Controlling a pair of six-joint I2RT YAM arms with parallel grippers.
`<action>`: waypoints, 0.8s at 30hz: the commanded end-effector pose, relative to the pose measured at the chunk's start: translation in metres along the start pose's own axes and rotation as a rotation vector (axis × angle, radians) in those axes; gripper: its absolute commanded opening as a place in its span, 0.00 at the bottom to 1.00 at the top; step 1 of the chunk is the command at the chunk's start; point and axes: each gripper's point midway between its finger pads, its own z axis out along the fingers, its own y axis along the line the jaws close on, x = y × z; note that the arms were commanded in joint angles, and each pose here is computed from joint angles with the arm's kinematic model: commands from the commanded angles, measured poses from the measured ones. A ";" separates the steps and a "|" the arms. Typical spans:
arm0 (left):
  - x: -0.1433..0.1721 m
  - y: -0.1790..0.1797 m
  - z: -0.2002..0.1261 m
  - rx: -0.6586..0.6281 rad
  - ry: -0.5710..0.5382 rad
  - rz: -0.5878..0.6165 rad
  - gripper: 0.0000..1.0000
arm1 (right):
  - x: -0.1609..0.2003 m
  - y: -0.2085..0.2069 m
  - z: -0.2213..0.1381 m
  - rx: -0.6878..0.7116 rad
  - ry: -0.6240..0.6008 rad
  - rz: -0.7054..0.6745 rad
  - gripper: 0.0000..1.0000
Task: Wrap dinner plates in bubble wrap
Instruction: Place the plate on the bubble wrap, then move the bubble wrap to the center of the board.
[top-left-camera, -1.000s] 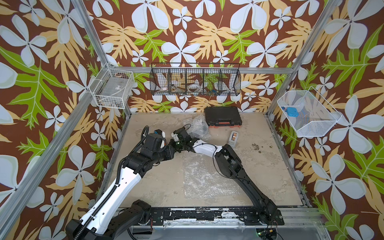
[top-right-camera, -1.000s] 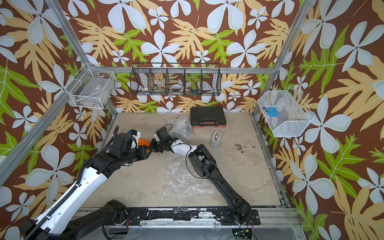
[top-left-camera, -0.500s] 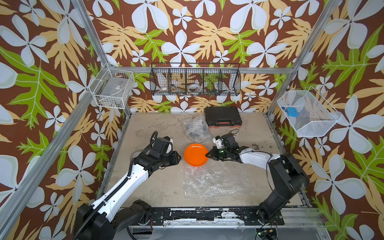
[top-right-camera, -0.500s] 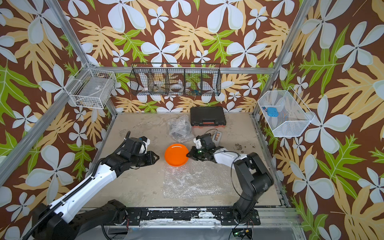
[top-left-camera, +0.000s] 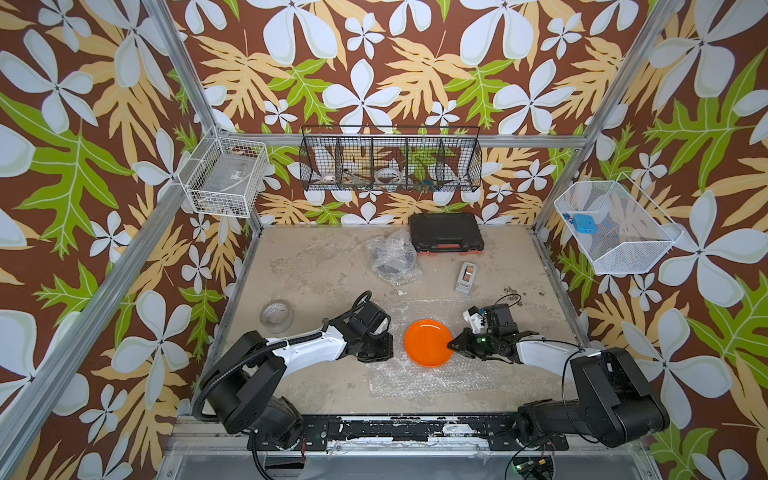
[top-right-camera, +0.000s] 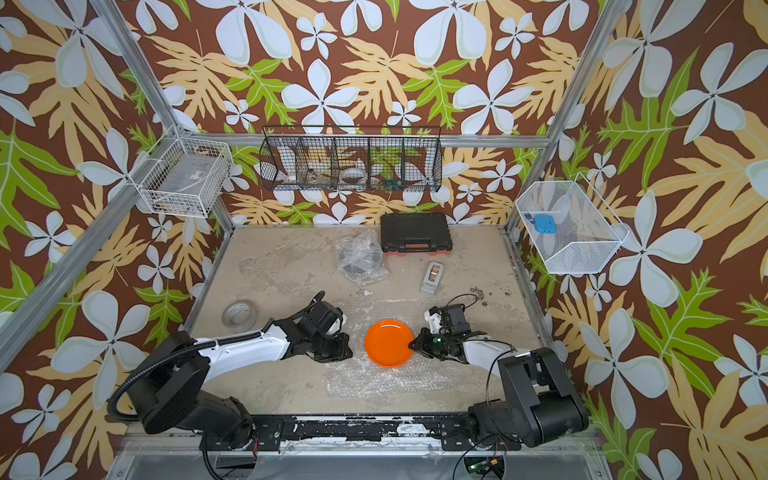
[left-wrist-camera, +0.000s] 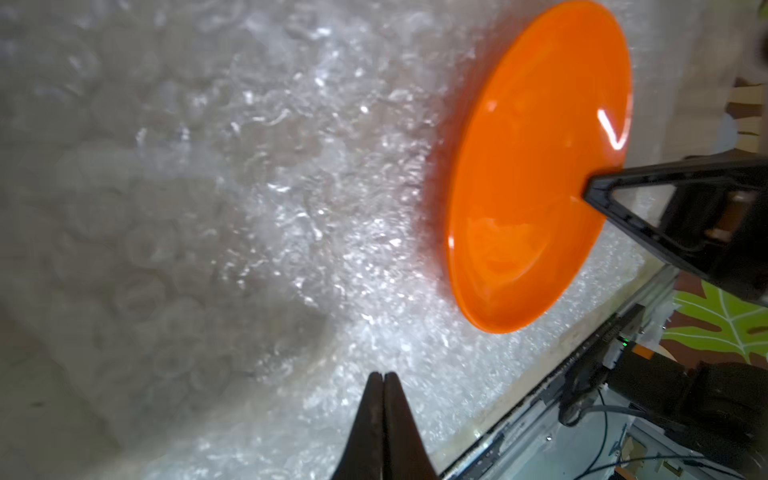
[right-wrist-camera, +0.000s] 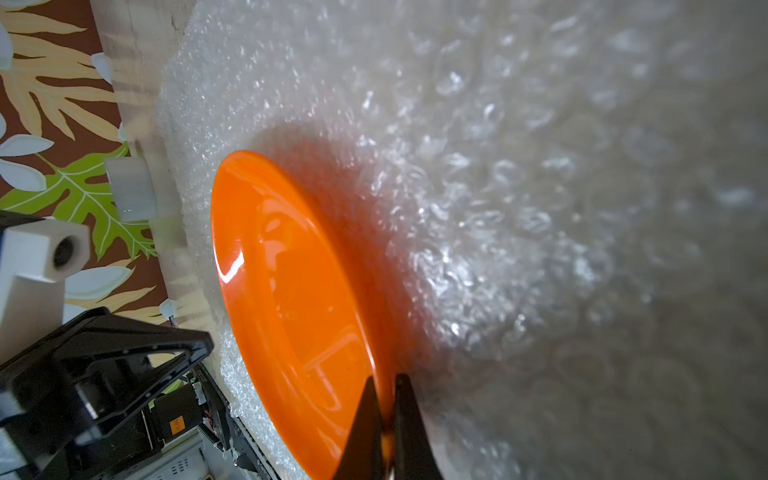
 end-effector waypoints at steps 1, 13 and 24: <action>0.000 0.019 0.009 -0.082 0.001 -0.013 0.06 | -0.002 -0.016 -0.006 0.109 -0.023 -0.014 0.35; -0.002 0.113 -0.029 -0.242 -0.049 -0.146 0.07 | 0.004 0.092 -0.025 0.027 -0.045 -0.517 0.47; -0.039 0.085 -0.078 -0.201 -0.171 -0.110 0.23 | 0.120 0.124 0.029 0.220 0.260 -1.529 0.47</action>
